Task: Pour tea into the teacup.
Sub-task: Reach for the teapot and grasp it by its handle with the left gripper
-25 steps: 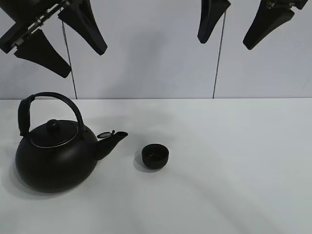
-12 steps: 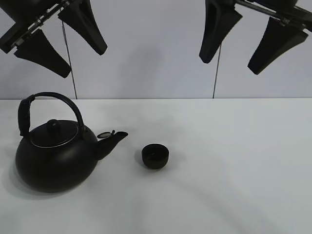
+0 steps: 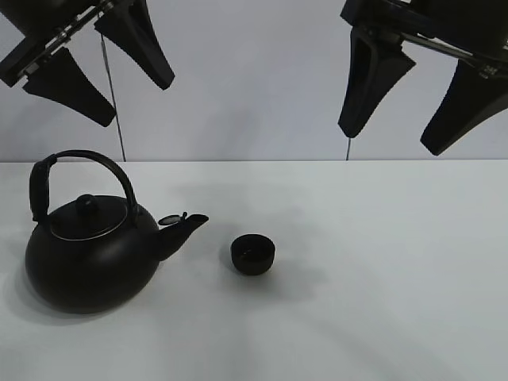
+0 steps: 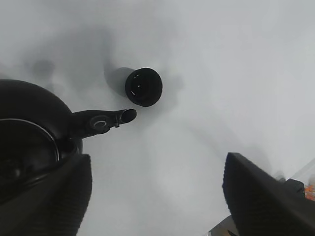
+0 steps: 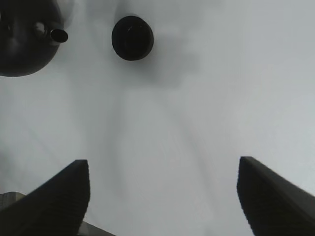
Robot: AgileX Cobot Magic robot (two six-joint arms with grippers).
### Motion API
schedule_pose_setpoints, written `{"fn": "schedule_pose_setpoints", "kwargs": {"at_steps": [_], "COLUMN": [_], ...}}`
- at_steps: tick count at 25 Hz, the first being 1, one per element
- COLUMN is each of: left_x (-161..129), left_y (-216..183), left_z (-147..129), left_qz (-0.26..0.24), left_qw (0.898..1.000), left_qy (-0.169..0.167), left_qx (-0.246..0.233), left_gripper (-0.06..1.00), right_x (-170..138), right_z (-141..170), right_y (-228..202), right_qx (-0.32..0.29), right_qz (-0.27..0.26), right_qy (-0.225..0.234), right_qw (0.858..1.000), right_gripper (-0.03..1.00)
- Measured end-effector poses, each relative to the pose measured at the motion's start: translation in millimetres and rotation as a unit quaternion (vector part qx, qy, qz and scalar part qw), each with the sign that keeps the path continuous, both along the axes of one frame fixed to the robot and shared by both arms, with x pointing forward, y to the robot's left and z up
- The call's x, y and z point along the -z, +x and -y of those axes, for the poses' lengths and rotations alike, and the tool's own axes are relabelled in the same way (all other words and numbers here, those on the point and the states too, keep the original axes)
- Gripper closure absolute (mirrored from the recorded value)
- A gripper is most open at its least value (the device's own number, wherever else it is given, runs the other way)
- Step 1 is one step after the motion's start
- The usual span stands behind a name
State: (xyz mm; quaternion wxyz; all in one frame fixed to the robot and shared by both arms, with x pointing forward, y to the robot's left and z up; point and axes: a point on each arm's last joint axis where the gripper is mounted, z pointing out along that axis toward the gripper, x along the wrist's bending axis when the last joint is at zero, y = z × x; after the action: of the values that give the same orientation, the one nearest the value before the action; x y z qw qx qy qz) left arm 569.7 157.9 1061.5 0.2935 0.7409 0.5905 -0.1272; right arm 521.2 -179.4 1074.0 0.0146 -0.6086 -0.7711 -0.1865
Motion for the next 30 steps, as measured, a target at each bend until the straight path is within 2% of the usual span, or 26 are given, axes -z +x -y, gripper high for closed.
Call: {"fn": "schedule_pose_setpoints", "kwargs": {"at_steps": [20,30], "left_x": [0.0,-2.0], "left_y": [0.0,9.0], "left_z": [0.0,-0.5], "left_qz": [0.000,0.045], "left_qw": [1.000,0.999], "left_qy": [0.000,-0.003], "left_qx": [0.000,-0.024], "left_gripper": [0.41,0.41], "right_x": [-0.5,-1.5], "right_z": [-0.8,-2.1], "right_y": [0.9,3.3], "right_qx": [0.004,0.009], "right_qz": [0.004,0.017], "right_qy": [0.005,0.015], "right_qw": [1.000,1.000], "right_gripper": [0.40,0.40]}}
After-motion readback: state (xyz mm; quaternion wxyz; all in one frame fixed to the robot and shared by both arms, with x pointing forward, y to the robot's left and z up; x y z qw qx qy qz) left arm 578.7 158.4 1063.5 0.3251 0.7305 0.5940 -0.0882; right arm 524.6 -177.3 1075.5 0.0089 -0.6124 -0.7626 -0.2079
